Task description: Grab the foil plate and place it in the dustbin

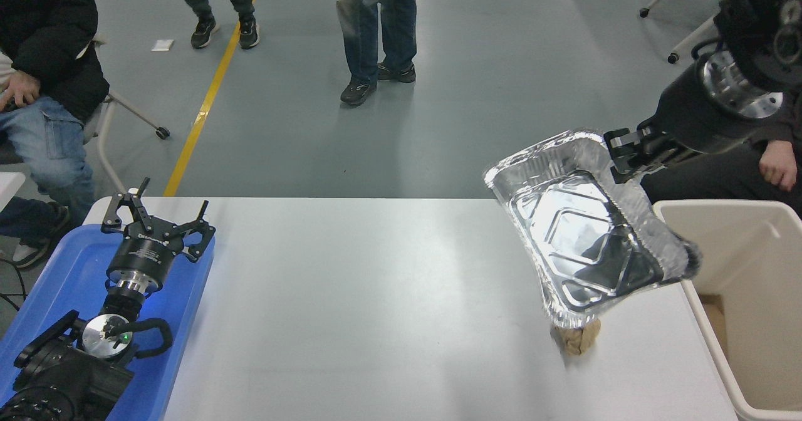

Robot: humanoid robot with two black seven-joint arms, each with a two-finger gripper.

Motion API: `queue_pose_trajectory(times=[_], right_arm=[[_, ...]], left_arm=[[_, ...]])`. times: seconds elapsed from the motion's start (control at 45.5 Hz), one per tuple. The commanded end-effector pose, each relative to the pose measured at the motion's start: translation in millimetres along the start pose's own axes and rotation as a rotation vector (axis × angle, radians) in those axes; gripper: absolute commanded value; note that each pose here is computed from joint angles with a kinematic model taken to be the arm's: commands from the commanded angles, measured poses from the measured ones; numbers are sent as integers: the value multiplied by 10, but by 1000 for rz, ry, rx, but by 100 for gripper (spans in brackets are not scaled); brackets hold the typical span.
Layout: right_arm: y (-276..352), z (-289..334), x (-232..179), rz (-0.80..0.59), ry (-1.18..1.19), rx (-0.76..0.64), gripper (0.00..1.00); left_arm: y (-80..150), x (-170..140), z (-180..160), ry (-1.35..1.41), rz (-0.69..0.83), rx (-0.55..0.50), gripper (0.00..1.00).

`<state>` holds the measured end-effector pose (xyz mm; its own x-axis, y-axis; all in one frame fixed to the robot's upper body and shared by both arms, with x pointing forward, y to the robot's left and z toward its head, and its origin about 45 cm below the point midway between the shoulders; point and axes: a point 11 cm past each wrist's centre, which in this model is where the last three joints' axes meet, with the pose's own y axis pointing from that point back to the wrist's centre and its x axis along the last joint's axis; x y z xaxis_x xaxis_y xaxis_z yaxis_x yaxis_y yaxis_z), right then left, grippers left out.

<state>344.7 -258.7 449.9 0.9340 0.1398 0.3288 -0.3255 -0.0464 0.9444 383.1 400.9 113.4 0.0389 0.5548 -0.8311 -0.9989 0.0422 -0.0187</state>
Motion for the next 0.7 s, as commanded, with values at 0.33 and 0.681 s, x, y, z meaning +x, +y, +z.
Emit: queue_pose_trajectory(times=[0.33, 0.681], right_arm=[[-174, 1662, -51, 102, -39, -318, 0], [-987, 3457, -739, 264, -105, -580, 0]], left_arm=[[0, -1, -2, 2, 0, -2, 99], [0, -1, -1, 3, 0, -4, 99]])
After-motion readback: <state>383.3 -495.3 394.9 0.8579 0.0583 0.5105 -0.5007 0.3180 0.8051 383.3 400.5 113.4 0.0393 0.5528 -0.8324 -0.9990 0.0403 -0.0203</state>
